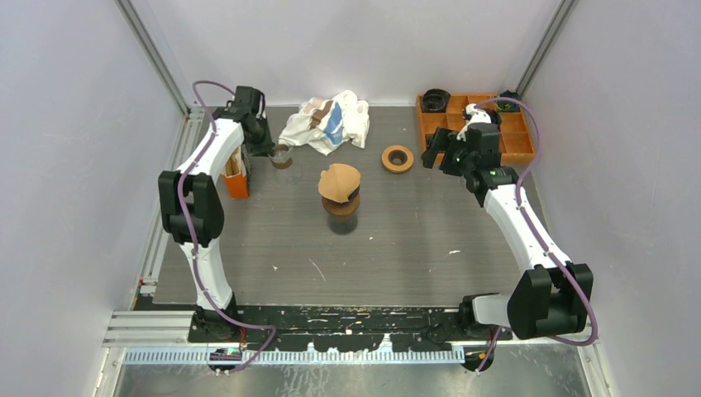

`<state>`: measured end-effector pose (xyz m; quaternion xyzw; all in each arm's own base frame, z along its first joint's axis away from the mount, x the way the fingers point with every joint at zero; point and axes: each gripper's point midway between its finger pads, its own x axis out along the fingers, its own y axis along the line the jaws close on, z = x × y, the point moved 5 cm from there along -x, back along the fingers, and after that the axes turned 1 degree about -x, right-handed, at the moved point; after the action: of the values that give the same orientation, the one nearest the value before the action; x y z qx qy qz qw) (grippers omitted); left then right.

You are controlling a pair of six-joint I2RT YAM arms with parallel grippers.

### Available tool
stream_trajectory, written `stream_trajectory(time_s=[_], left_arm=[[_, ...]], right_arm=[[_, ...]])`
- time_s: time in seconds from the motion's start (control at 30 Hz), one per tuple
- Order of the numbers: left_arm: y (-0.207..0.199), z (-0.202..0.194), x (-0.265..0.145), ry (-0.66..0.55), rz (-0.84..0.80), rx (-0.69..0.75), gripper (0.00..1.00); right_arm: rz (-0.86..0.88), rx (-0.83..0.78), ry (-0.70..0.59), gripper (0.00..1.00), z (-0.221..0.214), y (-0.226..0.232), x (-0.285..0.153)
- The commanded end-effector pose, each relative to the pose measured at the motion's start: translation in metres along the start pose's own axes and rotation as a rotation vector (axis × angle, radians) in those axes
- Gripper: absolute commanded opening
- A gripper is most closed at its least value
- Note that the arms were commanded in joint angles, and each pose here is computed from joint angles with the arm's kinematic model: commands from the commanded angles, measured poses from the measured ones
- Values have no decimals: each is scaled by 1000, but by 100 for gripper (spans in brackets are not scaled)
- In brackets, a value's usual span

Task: Place the coffee filter in the dripper
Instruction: Pick up the coffee server from the center of the board, then place the coffee server at the center of the board.

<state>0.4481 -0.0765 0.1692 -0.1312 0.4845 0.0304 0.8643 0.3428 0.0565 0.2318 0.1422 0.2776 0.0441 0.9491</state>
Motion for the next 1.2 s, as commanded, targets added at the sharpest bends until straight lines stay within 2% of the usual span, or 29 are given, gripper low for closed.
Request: stream_trajectory(time_s=[0.0,0.17,0.43,0.83,1.17], left_arm=[[-5,3,-23,-20,-22,30,9],[-6,-20,-45,8,-18,55,5],[-7,-63,-79,22,7,120,5],[-27,-163,-116,57,-27,223,5],[-43,-213,-154,-11,-76,275,7]], right_arm=[[70,7,-71,91,17,13,-11],[134,26,-50,91,13,21,-14],[228,51,-11,91,-3,30,-15],[301,28,15,90,-30,40,-25],[308,-18,18,90,-41,49,-30]])
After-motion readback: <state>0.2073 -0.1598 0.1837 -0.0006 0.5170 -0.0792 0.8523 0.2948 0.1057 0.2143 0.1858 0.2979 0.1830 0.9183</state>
